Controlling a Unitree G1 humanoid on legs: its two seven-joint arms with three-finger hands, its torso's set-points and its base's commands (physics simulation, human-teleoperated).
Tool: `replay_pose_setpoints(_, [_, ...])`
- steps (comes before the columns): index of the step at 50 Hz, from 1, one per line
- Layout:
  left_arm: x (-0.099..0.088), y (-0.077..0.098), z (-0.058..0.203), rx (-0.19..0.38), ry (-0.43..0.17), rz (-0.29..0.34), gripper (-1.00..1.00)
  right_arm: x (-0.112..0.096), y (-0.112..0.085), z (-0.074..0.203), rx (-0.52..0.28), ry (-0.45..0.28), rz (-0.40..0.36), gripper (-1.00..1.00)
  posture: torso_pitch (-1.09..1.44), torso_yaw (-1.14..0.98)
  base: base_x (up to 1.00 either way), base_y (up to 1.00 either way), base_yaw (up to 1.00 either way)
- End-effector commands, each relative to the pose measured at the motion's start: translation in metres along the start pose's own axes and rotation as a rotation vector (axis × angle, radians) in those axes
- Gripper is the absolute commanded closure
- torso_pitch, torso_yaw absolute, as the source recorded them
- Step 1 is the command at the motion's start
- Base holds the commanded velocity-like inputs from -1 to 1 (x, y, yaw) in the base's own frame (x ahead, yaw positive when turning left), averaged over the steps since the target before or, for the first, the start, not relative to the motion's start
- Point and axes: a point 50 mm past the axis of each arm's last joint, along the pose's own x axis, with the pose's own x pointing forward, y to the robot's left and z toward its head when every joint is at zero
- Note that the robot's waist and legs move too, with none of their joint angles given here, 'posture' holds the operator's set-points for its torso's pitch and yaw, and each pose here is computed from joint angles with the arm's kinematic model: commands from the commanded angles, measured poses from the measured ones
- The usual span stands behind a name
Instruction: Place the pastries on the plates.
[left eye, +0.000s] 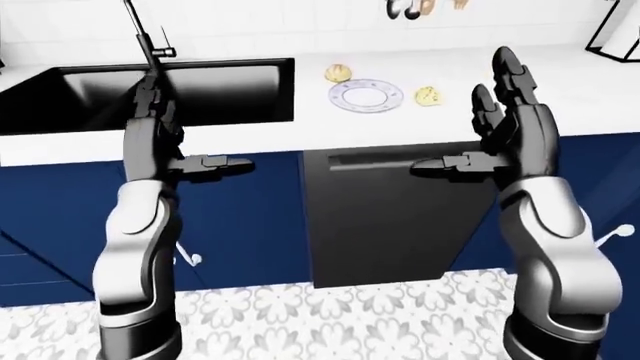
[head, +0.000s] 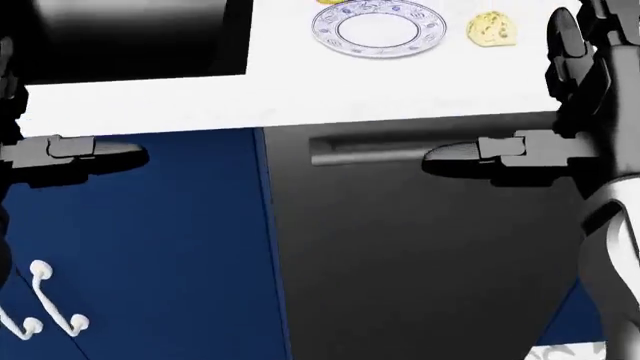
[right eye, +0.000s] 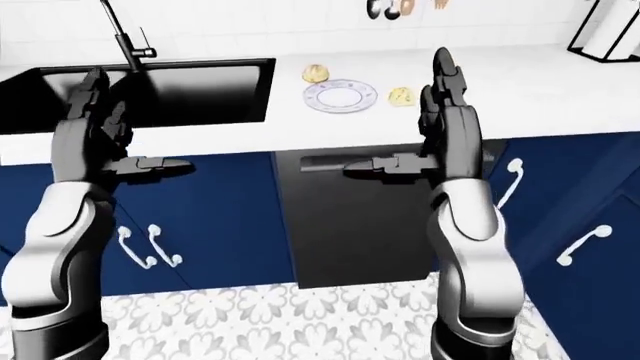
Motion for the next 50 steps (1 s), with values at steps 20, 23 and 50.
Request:
replay_pose_setpoints(20, [0.002, 0.010, 0.023, 0.013, -0.098, 0.040, -1.00, 0.001, 0.000, 0.020, 0.005, -0.079, 0.003, -1.00, 0.00, 0.00, 0.16, 0.00, 0.00])
replay_pose_setpoints(23, [0.002, 0.009, 0.023, 0.014, -0.101, 0.039, -1.00, 0.001, -0.001, 0.021, 0.011, -0.082, -0.004, -1.00, 0.00, 0.00, 0.09, 0.00, 0.00])
replay_pose_setpoints(50, [0.000, 0.009, 0.021, 0.020, -0.094, 0.040, -1.00, -0.001, -0.006, 0.026, 0.022, -0.093, -0.023, -1.00, 0.00, 0.00, 0.11, -0.36, 0.00])
